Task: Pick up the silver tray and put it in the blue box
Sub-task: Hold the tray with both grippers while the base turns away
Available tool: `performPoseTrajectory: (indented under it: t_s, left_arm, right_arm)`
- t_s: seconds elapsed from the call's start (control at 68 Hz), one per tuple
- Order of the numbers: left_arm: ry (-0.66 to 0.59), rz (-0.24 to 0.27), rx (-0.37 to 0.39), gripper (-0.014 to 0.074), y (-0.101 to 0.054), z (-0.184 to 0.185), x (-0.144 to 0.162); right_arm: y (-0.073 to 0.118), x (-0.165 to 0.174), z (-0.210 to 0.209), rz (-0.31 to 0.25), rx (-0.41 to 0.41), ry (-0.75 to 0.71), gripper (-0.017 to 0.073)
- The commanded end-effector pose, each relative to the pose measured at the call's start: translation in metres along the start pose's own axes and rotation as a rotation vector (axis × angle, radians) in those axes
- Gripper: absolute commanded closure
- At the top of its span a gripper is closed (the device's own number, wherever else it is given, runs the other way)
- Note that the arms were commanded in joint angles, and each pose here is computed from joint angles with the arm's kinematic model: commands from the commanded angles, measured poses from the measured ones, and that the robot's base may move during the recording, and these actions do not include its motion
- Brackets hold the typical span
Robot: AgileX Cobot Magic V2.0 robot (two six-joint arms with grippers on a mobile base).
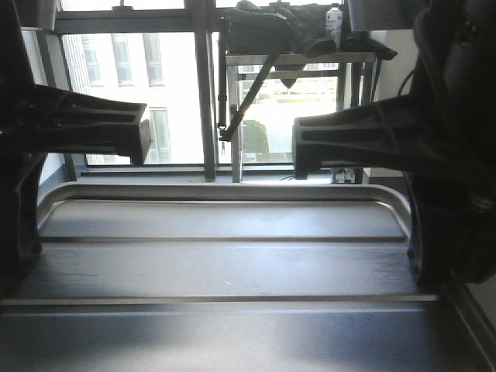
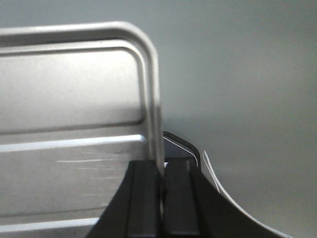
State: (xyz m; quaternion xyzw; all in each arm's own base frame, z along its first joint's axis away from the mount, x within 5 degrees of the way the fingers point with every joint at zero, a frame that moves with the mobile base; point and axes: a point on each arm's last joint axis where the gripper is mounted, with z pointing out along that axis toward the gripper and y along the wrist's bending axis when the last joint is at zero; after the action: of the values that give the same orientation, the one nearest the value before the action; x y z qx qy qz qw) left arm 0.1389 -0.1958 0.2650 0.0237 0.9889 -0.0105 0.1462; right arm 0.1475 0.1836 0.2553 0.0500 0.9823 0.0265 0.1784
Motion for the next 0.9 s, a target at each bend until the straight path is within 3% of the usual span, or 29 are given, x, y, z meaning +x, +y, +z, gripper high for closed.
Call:
performPoseTrajectory:
  t_s: [0.0,0.882]
  left_arm:
    - [-0.040,-0.003,0.062,0.0685,-0.0022,-0.0156,-0.0027]
    - [-0.036,-0.005,0.064,0.0685,-0.0024,-0.0156,-0.0024]
  right_arm:
    - [0.0022,-0.0107,-0.0142,0.006,-0.069,-0.077,0.0500]
    - [0.0022,-0.0108,-0.0142,0.005,-0.069,-0.077,0.0500]
